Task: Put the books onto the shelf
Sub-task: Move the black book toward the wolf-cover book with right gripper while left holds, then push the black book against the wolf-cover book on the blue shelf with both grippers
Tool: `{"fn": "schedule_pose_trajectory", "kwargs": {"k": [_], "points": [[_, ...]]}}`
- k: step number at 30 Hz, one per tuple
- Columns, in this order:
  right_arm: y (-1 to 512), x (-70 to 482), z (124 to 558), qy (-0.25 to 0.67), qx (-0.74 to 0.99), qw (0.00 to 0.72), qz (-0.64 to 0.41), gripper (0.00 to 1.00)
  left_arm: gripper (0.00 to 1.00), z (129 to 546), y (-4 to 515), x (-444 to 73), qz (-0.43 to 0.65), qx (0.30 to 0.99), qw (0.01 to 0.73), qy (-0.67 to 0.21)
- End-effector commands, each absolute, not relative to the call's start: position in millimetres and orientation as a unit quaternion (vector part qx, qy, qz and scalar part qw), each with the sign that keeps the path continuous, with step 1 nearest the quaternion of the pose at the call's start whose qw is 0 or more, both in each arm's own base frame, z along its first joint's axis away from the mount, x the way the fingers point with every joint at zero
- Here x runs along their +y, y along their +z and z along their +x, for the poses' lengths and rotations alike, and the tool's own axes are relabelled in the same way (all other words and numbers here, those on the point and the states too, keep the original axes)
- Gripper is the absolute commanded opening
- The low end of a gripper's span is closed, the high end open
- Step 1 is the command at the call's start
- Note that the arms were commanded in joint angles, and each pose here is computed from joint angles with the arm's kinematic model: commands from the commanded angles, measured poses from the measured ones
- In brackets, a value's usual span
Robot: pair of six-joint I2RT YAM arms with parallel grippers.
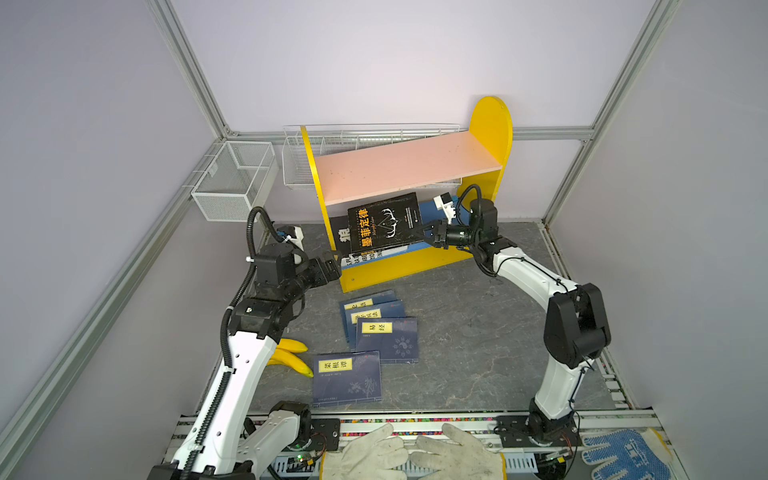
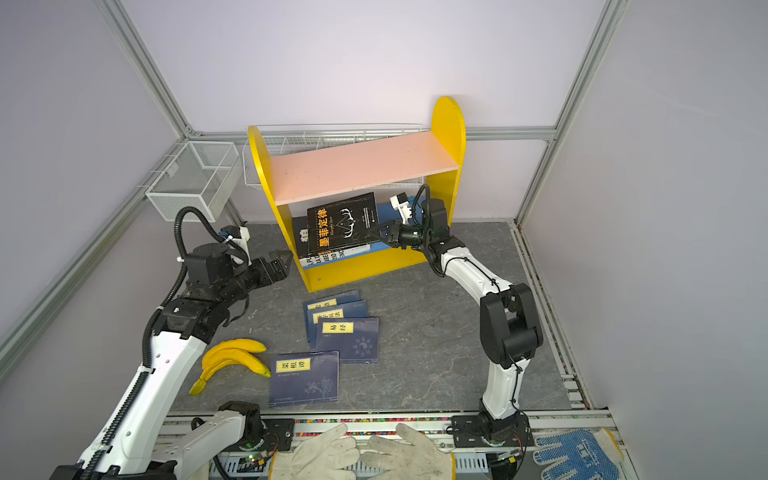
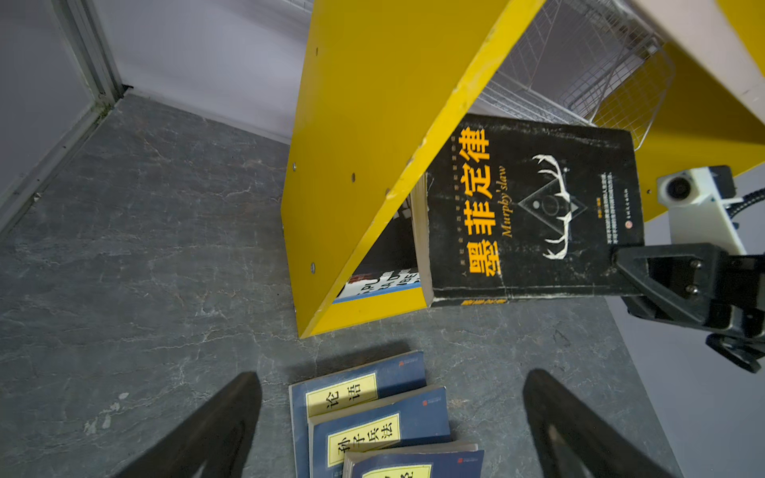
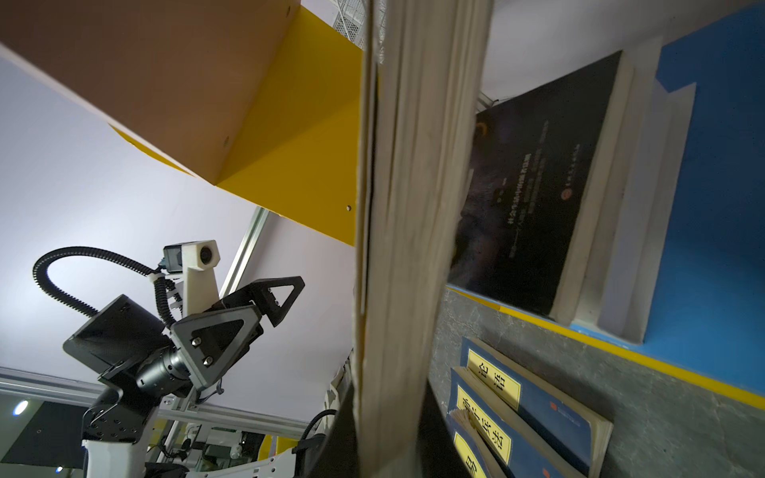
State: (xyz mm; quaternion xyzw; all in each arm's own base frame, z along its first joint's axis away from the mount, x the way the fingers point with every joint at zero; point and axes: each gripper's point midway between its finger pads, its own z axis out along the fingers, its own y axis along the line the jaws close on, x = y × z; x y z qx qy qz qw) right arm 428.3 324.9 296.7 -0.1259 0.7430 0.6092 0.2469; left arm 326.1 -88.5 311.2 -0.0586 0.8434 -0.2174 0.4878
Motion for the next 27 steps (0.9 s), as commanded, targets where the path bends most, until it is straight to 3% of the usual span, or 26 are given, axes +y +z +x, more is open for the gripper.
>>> {"fn": "schedule_pose_trajectory", "kwargs": {"k": [1,27], "points": [[317,339,423,0.601,0.730,0.267,-0.185,0.08,0.99,328,313,-101,-0.030,0.834,0.490,-0.253],[294,376,466,0.603,0.732,0.242,-0.204,0.09,0.99,386,275,-103,-0.057,0.842,0.481,-0.236]]}}
